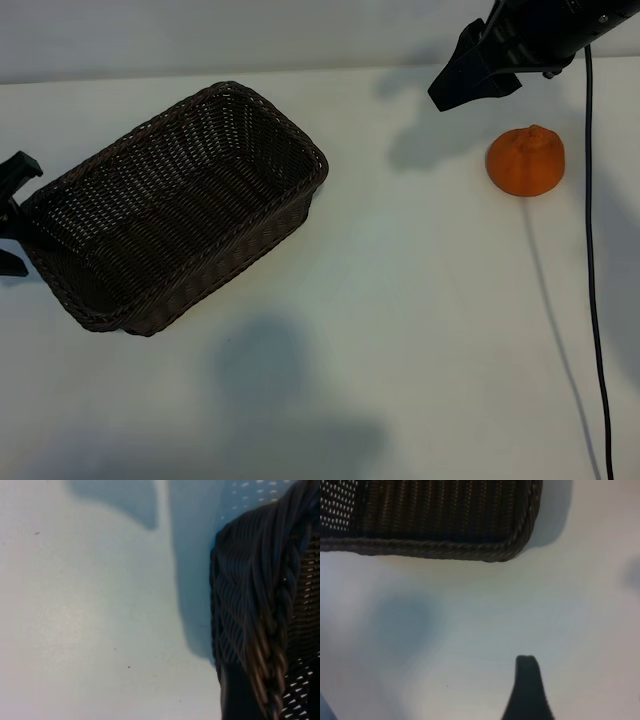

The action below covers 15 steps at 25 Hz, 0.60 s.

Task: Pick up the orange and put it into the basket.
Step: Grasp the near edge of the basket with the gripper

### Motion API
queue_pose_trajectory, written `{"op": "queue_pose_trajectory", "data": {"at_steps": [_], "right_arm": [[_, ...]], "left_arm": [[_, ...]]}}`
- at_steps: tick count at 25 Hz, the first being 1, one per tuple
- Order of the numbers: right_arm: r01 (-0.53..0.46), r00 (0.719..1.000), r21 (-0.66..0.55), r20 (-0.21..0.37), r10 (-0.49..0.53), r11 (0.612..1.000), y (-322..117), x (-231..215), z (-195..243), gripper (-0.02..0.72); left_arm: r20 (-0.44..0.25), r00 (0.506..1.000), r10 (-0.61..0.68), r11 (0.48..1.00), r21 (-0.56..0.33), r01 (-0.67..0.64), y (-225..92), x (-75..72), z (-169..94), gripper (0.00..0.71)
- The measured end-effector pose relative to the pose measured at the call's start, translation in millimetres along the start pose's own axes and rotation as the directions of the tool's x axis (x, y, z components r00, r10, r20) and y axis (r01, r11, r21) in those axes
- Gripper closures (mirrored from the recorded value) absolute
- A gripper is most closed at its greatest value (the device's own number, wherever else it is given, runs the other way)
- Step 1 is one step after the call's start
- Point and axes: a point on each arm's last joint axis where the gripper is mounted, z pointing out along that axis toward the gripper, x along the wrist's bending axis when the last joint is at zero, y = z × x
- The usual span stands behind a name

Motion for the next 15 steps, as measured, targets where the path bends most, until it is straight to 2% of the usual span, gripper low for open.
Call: {"op": "queue_pose_trajectory", "data": {"at_steps": [9, 15], "right_arm": [[0.0, 1.0, 0.0, 0.0, 0.0, 1.0, 0.0, 0.0, 0.0, 0.199], [0.0, 1.0, 0.0, 0.0, 0.0, 1.0, 0.0, 0.0, 0.0, 0.199]], "left_arm": [[0.005, 1.0, -0.01, 1.0, 0.001, 0.01, -1.2, 0.9, 2.3, 0.321], [-0.019, 0.999, -0.032, 0.999, 0.042, 0.033, -0.5, 6.8, 23.4, 0.321]]}}
